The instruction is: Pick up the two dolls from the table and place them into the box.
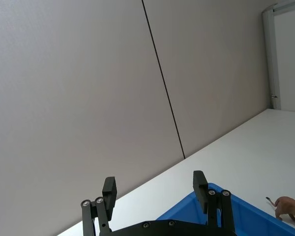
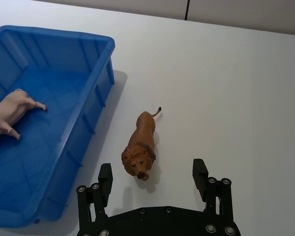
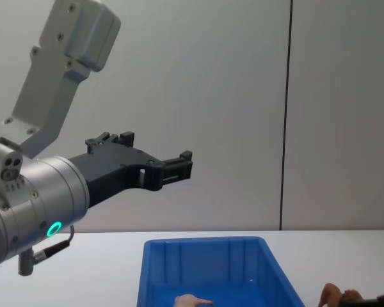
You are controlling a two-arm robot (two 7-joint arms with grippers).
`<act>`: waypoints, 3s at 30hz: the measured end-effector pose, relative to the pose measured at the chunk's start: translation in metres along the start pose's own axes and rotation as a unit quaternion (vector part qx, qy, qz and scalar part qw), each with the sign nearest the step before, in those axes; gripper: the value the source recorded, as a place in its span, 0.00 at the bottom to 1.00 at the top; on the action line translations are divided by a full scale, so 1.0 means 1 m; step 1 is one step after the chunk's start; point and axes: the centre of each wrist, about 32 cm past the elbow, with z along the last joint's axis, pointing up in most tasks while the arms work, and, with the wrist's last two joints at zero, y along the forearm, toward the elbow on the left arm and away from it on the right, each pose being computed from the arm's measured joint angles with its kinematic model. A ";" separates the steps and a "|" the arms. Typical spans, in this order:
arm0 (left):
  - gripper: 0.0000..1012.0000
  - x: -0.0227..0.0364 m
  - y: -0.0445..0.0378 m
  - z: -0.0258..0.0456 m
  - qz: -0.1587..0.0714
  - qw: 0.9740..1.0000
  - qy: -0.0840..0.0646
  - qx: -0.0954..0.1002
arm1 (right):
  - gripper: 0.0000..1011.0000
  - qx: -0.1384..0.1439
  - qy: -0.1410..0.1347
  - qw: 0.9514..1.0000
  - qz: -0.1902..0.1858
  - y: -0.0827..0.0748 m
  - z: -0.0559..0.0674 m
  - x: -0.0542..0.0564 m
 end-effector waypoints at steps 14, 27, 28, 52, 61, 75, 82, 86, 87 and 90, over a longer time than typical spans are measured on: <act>0.99 0.0000 0.0000 0.0000 0.000 1.000 0.000 0.000 | 0.99 -0.013 -0.008 1.000 0.003 0.025 -0.002 -0.002; 0.99 0.0000 0.0000 0.0000 0.000 1.000 0.000 0.000 | 0.99 -0.021 -0.016 1.000 0.012 0.043 -0.001 -0.007; 0.99 0.0000 0.0000 0.0000 0.000 1.000 0.000 0.000 | 0.99 -0.021 -0.016 1.000 0.013 0.044 -0.001 -0.007; 0.99 0.0000 0.0000 0.0000 0.000 1.000 0.000 0.000 | 0.42 -0.025 -0.020 0.999 0.018 0.053 -0.001 -0.009; 0.99 0.0000 0.0000 0.0000 0.000 1.000 0.000 0.000 | 0.42 -0.011 -0.028 0.999 0.013 0.051 0.000 -0.010; 0.99 0.0000 0.0000 0.0000 0.000 1.000 0.000 0.000 | 0.42 0.062 -0.052 0.997 -0.011 0.037 0.015 -0.008; 0.99 0.0000 0.0000 0.0000 0.000 1.000 0.000 0.000 | 0.42 0.103 -0.060 0.993 0.001 0.028 0.031 -0.007; 0.99 0.0000 0.0000 0.0000 0.000 1.000 0.000 0.000 | 0.42 0.117 -0.060 0.991 0.020 0.025 0.040 -0.007; 0.99 0.0000 0.0000 0.0000 0.000 1.000 0.000 0.000 | 0.42 0.119 -0.060 0.991 0.025 0.024 0.041 -0.007; 0.99 0.0000 0.0000 0.0000 0.000 1.000 0.000 0.000 | 0.42 0.122 -0.057 0.990 0.043 0.022 0.047 -0.007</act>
